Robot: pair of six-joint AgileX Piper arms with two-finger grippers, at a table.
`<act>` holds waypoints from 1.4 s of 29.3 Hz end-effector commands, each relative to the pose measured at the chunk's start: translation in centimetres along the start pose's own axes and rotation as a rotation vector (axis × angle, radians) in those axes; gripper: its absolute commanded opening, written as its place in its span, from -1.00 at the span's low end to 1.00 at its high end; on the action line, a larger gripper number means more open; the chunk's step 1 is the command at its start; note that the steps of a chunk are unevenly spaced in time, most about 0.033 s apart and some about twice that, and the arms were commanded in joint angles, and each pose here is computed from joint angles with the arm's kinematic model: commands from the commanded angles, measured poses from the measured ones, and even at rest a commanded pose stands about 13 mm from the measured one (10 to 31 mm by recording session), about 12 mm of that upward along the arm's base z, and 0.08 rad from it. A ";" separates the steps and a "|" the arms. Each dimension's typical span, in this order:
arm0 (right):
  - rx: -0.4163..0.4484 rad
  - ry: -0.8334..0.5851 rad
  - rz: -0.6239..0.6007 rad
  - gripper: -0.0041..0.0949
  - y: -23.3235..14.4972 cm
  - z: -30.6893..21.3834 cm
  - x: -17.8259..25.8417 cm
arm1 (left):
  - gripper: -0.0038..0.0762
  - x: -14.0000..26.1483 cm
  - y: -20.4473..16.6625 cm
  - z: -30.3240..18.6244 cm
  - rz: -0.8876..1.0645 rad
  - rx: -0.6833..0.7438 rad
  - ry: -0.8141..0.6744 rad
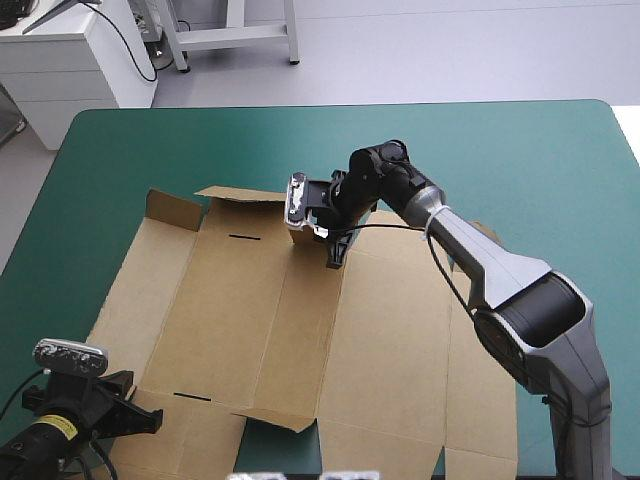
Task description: Fold the box
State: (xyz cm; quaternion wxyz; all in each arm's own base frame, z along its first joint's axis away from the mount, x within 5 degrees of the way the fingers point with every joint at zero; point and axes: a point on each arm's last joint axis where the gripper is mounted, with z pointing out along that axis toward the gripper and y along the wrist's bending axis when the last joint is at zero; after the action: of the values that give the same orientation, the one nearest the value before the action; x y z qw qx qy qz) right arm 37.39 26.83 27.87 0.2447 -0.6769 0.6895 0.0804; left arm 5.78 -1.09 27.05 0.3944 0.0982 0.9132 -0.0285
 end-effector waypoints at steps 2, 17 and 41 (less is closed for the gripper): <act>0.106 -0.064 -0.044 -0.95 -0.5 -3.7 -1.4 | -0.92 -1.2 0.0 -0.6 -0.015 0.000 -0.074; 0.200 -0.003 -0.048 -0.17 -1.0 -3.7 -1.3 | -0.92 -1.2 0.0 -0.6 -0.017 -0.001 -0.074; 0.476 0.175 0.381 -0.96 1.1 -18.5 2.4 | -0.92 -1.5 0.1 -0.6 -0.017 -0.005 -0.112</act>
State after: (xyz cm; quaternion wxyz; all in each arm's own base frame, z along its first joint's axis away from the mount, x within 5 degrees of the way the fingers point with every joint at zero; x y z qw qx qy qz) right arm 33.45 19.22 39.00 0.2723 -0.5172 0.8073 -0.0813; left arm 5.85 -1.10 27.13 0.3997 0.0964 0.9111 -0.0291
